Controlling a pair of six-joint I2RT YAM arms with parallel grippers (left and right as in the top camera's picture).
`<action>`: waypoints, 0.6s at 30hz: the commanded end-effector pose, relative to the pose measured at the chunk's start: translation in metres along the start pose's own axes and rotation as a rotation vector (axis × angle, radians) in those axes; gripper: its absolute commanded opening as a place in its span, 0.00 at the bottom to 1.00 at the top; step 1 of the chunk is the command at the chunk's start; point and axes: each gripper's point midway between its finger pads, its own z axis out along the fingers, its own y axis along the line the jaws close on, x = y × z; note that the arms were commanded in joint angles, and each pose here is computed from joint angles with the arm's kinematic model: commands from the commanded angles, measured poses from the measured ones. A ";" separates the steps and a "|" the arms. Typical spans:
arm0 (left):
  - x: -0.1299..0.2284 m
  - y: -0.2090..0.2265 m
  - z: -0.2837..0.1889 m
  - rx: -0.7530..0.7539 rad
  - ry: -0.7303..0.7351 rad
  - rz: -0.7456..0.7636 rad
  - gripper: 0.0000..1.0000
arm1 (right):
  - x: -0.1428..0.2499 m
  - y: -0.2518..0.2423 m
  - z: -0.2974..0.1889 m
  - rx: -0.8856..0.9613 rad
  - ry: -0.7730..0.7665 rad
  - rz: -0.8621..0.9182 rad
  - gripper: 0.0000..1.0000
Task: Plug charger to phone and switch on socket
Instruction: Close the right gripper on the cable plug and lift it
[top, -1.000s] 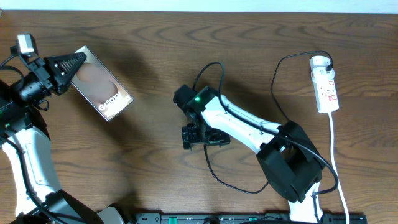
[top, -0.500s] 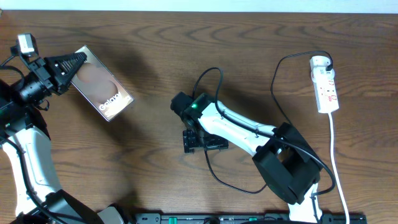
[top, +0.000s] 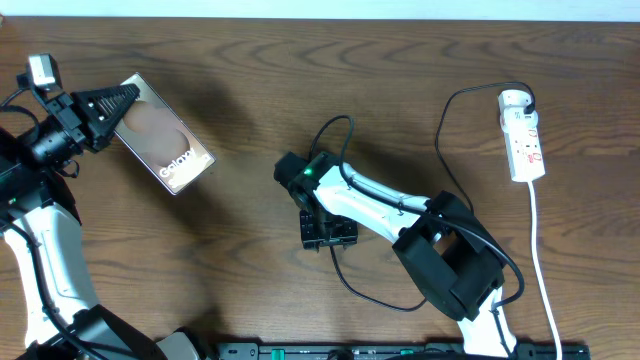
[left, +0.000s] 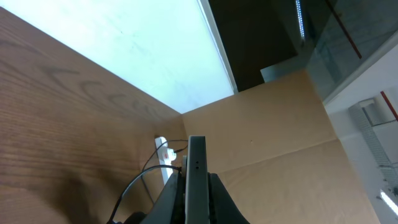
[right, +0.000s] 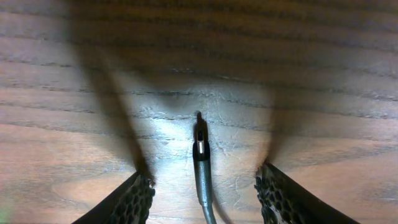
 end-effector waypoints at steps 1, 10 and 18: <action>0.001 -0.006 -0.001 0.011 0.018 0.024 0.07 | 0.005 -0.008 0.021 0.075 0.021 0.001 0.49; 0.001 -0.006 -0.001 0.011 0.018 0.034 0.07 | 0.003 -0.005 0.021 0.066 0.009 -0.004 0.02; 0.001 -0.006 -0.001 0.011 0.018 0.034 0.07 | -0.011 -0.005 0.017 0.042 -0.018 0.020 0.02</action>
